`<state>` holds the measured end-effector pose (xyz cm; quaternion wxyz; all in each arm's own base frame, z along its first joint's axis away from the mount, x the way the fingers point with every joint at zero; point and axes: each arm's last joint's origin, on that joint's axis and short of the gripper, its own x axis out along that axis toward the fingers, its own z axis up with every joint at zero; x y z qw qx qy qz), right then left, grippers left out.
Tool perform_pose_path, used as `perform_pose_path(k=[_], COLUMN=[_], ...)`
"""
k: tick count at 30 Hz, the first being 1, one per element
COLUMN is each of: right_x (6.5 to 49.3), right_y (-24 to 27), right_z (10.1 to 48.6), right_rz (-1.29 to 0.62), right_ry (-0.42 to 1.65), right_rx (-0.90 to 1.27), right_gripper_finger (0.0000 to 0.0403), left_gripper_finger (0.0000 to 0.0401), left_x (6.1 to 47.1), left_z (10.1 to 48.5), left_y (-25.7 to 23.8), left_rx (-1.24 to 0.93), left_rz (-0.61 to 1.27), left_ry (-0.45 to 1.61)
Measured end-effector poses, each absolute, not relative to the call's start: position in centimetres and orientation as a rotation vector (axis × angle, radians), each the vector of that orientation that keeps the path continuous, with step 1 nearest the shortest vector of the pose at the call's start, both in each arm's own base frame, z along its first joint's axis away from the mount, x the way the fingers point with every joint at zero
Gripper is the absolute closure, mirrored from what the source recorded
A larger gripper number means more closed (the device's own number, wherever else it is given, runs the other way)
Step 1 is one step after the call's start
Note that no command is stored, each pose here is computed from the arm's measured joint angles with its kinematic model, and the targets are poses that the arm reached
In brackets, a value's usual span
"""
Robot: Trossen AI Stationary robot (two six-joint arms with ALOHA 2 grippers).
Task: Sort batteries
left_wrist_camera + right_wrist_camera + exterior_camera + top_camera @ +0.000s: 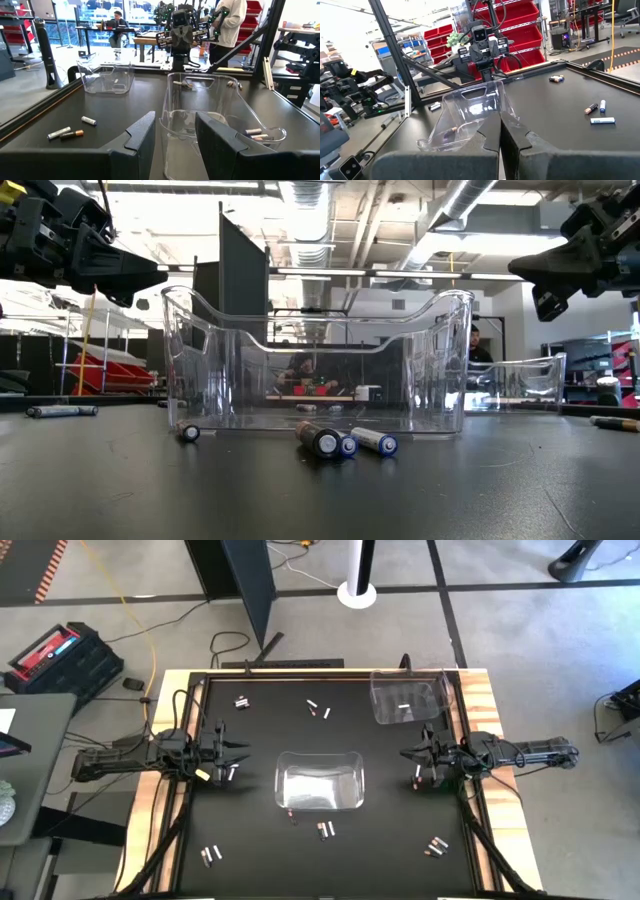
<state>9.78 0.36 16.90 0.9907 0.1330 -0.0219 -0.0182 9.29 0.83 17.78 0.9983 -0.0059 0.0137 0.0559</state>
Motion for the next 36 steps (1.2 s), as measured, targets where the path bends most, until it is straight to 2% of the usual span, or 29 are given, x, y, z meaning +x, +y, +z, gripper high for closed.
perform_pose_path(k=[36], right_x=[9.65], right_y=[0.34], right_z=[17.72], right_rz=[-0.032], right_ry=[-0.082], right_rx=[0.269], right_gripper_finger=[0.0381], left_gripper_finger=[0.0269], left_x=[9.29], left_z=[17.78], left_y=[0.83], left_rx=[-0.012], left_rz=[0.112], left_ry=[0.027])
